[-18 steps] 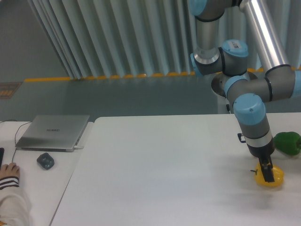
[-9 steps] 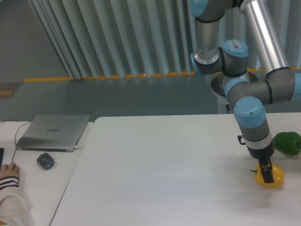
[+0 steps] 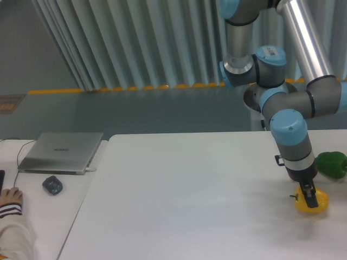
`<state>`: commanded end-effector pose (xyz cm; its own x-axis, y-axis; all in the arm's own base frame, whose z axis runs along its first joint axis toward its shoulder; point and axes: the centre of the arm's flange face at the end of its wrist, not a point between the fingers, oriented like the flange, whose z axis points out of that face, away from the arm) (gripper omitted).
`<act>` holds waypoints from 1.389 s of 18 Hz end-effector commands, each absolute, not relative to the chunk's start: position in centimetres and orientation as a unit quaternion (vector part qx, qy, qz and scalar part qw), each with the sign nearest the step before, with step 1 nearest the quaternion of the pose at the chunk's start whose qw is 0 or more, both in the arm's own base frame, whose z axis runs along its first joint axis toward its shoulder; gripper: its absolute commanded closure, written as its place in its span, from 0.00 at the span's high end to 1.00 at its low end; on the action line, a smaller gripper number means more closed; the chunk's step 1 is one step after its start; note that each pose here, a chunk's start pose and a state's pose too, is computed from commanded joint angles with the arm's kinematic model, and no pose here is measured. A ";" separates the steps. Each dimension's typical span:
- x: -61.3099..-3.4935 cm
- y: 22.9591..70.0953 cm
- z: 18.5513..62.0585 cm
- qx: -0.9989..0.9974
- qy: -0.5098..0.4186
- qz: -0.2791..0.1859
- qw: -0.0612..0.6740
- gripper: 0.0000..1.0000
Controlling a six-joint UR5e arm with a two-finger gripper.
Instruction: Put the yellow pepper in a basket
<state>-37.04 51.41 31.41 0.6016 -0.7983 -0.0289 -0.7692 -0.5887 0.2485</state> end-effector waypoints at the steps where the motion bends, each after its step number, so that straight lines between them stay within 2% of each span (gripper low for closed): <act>1: -37.3 51.4 32.5 0.890 -0.436 -0.078 0.103 0.36; 4: -39.0 51.3 37.4 0.903 -0.403 -0.126 0.081 0.36; 8: -41.4 50.1 40.4 0.922 -0.343 -0.170 0.063 0.37; 14: -45.5 46.6 40.6 0.945 -0.264 -0.182 0.062 0.37; 19: -49.0 42.6 39.9 0.946 -0.221 -0.191 0.140 0.37; 25: -51.0 39.3 39.4 0.952 -0.201 -0.180 0.148 0.40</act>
<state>-50.99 39.32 39.42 0.8547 -0.4350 -0.2834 -0.3284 -0.8758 0.3538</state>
